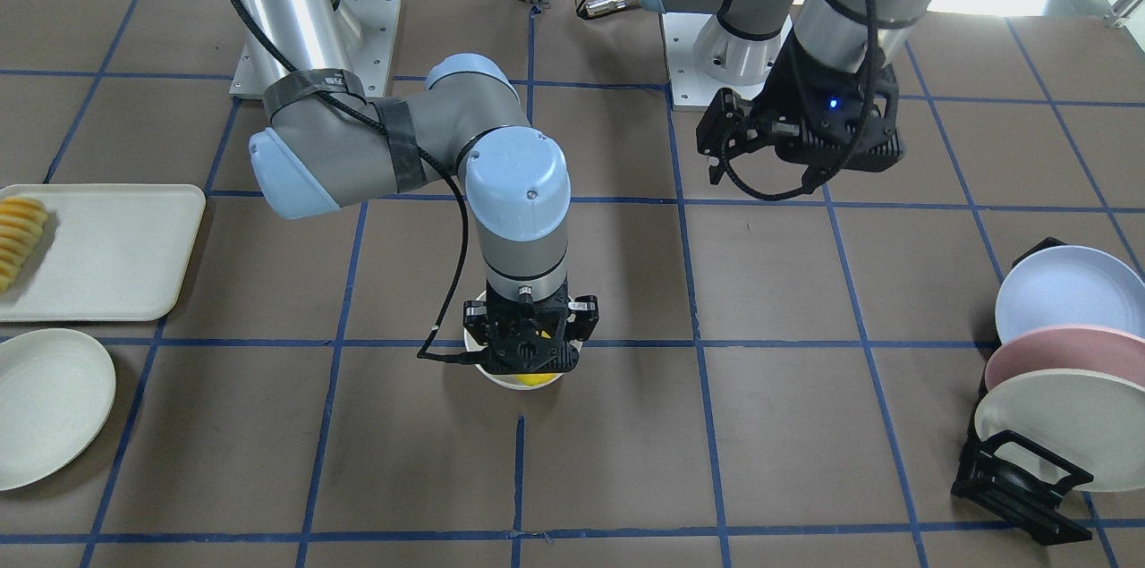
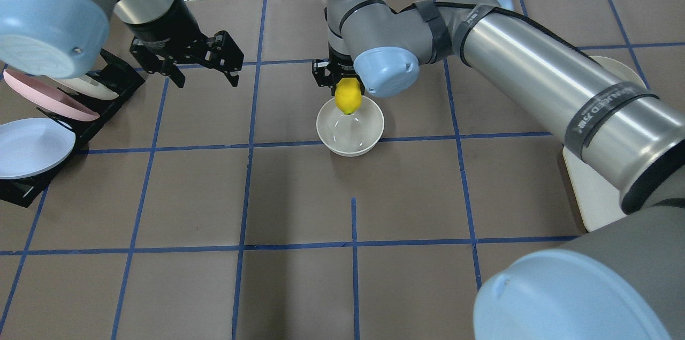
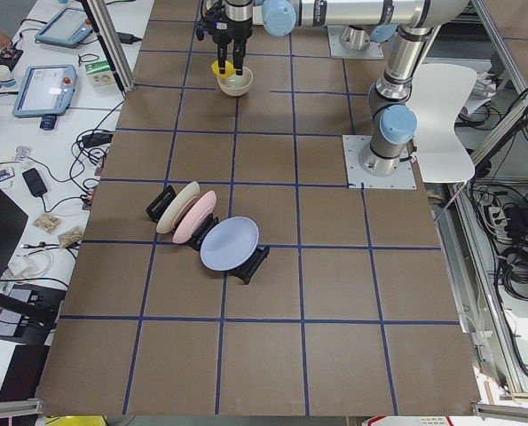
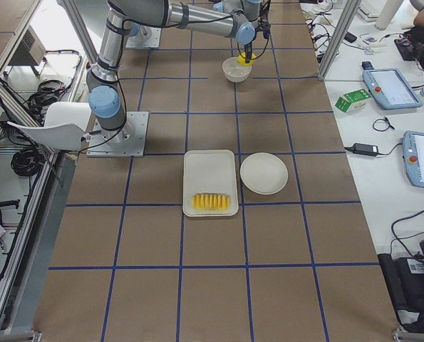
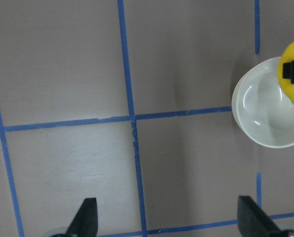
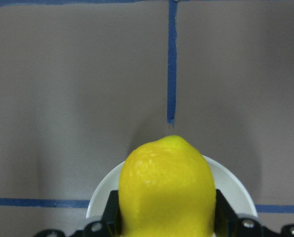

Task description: Place bowl and put lemon in it

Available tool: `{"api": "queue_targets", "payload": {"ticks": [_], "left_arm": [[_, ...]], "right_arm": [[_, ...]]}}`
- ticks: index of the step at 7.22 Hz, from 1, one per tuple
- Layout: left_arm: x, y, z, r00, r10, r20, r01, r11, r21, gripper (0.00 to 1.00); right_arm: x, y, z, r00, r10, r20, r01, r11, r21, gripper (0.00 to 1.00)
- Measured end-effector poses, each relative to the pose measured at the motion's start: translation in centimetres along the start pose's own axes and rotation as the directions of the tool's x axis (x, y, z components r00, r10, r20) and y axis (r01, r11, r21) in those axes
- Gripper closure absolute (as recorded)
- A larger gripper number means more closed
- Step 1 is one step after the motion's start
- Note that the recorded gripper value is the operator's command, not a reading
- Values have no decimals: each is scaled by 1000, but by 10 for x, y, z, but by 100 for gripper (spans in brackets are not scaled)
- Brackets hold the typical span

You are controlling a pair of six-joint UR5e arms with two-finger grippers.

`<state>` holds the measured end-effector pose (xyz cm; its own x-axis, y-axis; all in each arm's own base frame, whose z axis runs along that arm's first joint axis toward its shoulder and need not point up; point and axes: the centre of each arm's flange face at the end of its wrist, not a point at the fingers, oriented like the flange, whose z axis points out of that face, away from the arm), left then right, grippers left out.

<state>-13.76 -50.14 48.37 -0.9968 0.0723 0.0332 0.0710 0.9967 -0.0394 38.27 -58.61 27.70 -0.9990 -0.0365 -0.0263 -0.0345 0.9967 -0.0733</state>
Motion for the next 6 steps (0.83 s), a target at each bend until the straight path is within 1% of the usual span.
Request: {"api": "queue_targets", "payload": {"ticks": [1,2,3,4,6], "left_arm": [[-2,8,-9,1000,-6,7,6,1000,10,0],[-3,10,-11,1000,-10,7,10,1000,13,0],[-4,10,-12,1000,-13,3,13,1000,16,0],[-4,11,-13,1000,-12,4,12,1000,17,0],[-6,9,-16,1000,-16,12,16,1000,20,0]], "right_arm": [[-4,14,12,999,-16,-36,15,1000,-15,68],[-1,26,22,998,-23,-56,22,1000,-20,66],[1,33,27,998,-28,-58,27,1000,-9,40],[2,36,30,998,-29,-55,29,1000,-1,0],[4,38,30,998,-28,-58,29,1000,6,0]]}}
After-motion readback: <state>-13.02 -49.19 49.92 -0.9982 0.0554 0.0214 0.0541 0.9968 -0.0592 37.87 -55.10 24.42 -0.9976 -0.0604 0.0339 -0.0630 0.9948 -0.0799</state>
